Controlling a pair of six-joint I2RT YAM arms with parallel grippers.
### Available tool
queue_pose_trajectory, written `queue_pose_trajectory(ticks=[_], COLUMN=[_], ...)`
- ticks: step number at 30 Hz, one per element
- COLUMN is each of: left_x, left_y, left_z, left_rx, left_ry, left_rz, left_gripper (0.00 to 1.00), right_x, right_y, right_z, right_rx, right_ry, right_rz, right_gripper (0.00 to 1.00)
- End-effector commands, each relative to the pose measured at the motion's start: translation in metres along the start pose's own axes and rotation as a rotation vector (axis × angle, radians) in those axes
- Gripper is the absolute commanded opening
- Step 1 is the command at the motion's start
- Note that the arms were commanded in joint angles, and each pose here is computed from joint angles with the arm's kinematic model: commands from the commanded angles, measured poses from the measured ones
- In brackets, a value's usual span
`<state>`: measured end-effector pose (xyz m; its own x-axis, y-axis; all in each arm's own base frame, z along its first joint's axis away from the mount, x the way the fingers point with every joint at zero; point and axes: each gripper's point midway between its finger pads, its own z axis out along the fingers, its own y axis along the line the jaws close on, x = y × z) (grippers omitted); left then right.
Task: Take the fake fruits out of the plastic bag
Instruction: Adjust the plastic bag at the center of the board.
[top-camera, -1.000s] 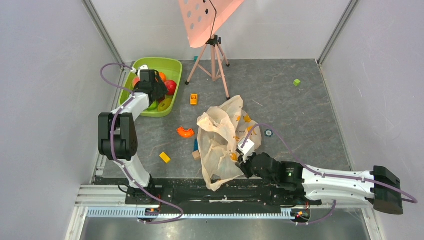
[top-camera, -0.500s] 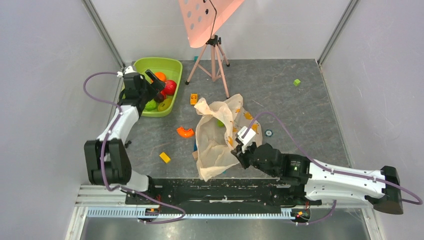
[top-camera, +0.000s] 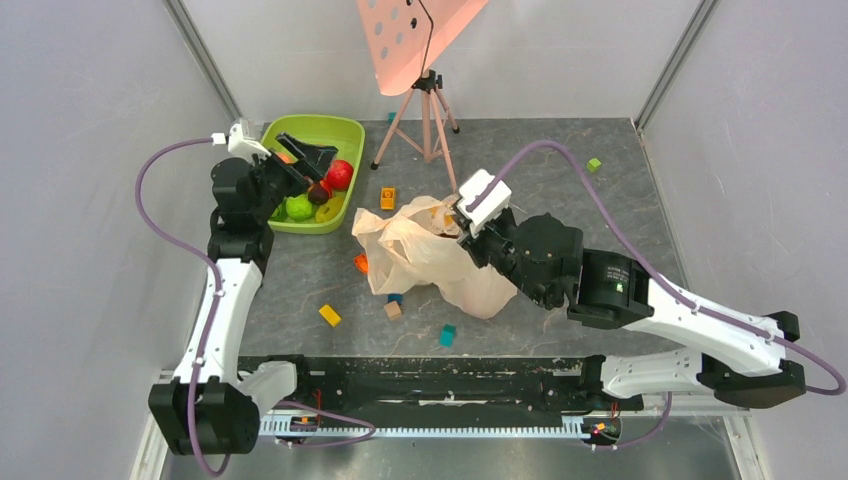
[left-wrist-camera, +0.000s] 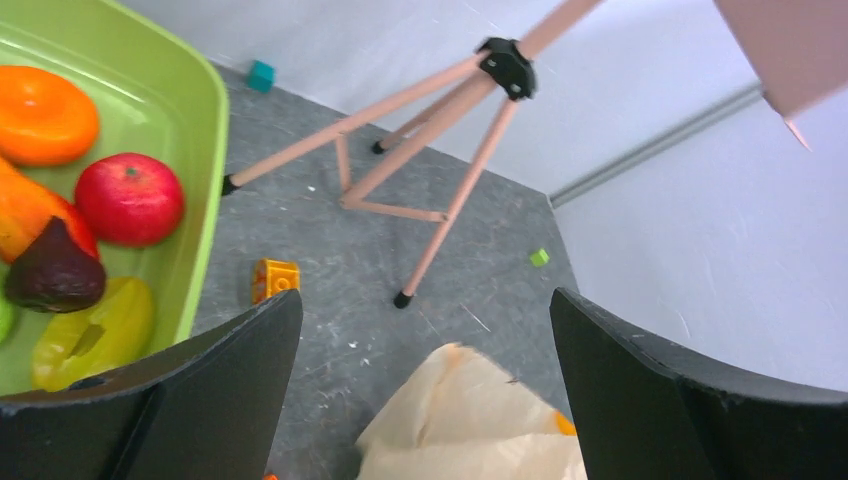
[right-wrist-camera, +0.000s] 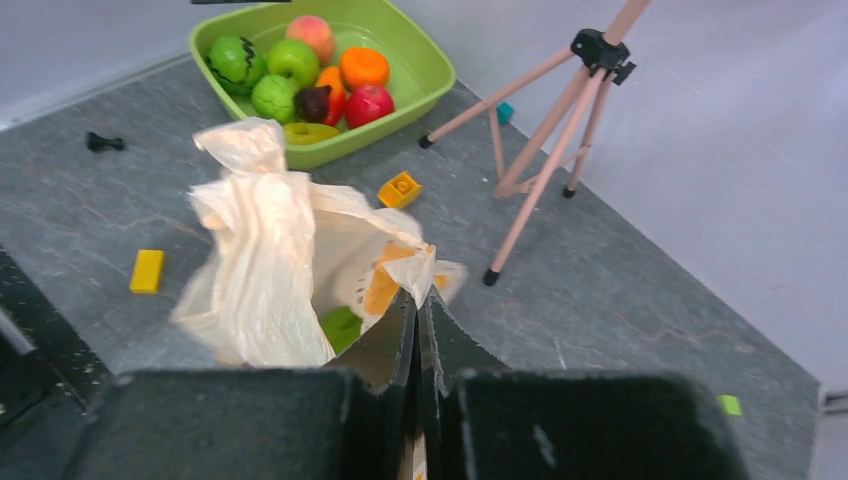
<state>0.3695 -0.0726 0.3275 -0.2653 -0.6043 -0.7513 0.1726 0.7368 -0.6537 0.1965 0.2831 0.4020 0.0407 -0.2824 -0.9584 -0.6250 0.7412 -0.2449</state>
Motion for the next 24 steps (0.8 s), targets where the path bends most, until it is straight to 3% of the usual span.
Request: queue_pose_trajectory(ticks=[1,9,14,20,24], left_x=[0.018,0.059,0.066,0.061,0.059], left_y=[-0.032,-0.061,-0.083,-0.121,-0.125], left_z=[-0.022,-0.069,-0.098,-0.135,-0.151], left_rx=[0.161,0.312,0.37,0.487,0.481], left_ry=[0.071,0.178,0.21,0.219,0.198], left_rz=[-0.005,0.027,0.023,0.022,-0.004], left_gripper=[1.0,1.0,1.0,1.0,1.0], right_x=[0.003,0.129,0.186,0.199,0.151], right_y=[-0.016,0.059,0.09,0.105,0.063], right_z=[0.0,0.002,-0.009,-0.015,-0.01], right_rx=[0.061,-0.194,-0.292,-0.35,-0.184], right_ry=[0.058,0.164,0.218,0.186,0.079], right_rz=[-0.129,0.024,0.17,0.261,0.245], right_gripper=[0.0,0.0,0.0,0.0,0.0])
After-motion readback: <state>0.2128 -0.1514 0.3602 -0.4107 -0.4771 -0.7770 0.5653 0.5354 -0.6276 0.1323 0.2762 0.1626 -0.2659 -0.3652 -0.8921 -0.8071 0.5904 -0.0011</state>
